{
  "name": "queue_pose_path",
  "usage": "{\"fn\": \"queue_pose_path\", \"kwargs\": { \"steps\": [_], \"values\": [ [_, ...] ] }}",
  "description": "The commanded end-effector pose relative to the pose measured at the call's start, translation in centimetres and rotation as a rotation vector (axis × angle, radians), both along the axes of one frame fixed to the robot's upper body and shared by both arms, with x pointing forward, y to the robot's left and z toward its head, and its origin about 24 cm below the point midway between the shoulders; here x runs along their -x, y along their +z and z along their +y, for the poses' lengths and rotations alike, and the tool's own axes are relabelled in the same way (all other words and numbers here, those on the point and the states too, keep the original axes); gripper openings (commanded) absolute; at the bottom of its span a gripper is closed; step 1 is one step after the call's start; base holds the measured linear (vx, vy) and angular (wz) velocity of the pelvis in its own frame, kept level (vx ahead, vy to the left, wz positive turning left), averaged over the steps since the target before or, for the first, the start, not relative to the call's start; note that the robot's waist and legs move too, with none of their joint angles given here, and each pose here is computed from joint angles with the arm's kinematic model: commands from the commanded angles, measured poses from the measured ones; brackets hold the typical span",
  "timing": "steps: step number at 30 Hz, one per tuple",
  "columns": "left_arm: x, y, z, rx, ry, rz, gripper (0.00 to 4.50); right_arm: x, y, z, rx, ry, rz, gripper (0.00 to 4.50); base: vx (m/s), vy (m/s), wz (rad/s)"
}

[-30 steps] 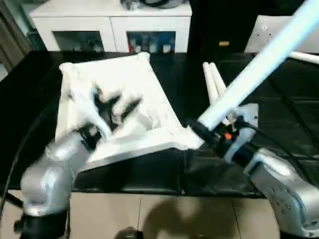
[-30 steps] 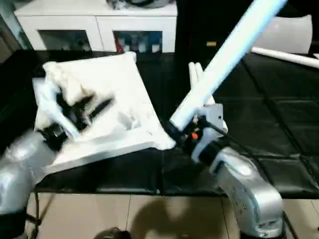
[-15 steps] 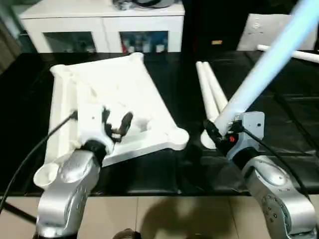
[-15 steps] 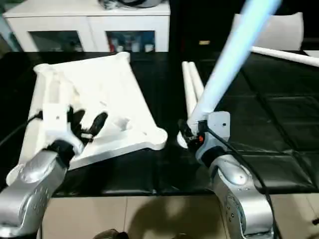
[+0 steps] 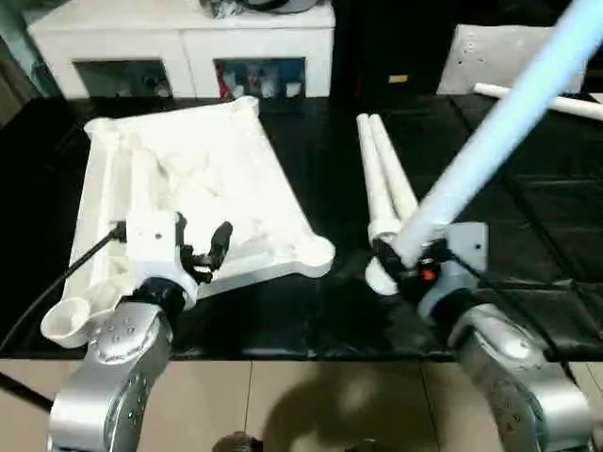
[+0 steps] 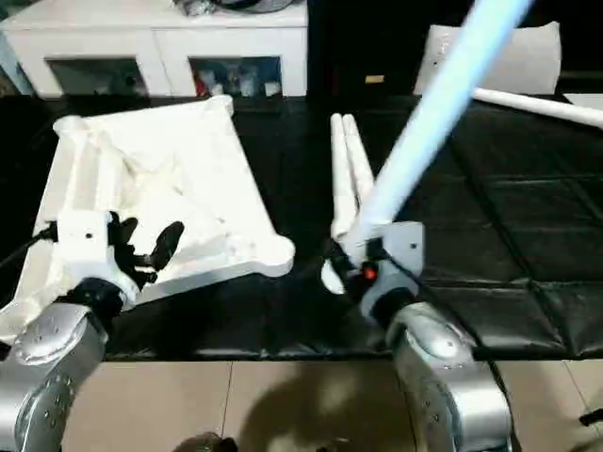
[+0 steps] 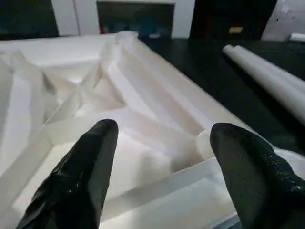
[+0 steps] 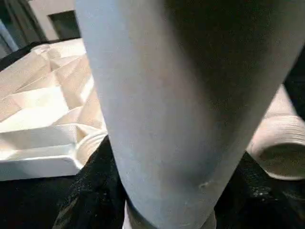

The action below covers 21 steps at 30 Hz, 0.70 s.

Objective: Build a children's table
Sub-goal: Pick table leg

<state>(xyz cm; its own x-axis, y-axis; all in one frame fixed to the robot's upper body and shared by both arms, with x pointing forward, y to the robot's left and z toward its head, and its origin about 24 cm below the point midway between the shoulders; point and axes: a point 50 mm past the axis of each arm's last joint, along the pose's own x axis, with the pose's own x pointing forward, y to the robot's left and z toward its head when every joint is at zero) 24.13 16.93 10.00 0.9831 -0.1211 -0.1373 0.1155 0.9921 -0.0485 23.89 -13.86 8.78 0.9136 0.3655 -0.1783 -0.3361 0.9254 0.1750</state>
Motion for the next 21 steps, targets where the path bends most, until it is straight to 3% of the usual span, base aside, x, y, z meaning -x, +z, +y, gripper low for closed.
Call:
{"fn": "queue_pose_path", "kwargs": {
  "steps": [1,21],
  "values": [
    [0.07,0.60,-0.14,0.005,-0.012,-0.019,3.45,-0.13,0.28,0.27,-0.012,0.018,-0.015,1.92,0.009,0.090,0.01],
    [0.17,1.17,-0.42,0.043,-0.016,-0.039,3.45,-0.53,0.60,0.75,0.024,0.103,-0.040,1.92,0.005,0.020,-0.01]
  ]
}}
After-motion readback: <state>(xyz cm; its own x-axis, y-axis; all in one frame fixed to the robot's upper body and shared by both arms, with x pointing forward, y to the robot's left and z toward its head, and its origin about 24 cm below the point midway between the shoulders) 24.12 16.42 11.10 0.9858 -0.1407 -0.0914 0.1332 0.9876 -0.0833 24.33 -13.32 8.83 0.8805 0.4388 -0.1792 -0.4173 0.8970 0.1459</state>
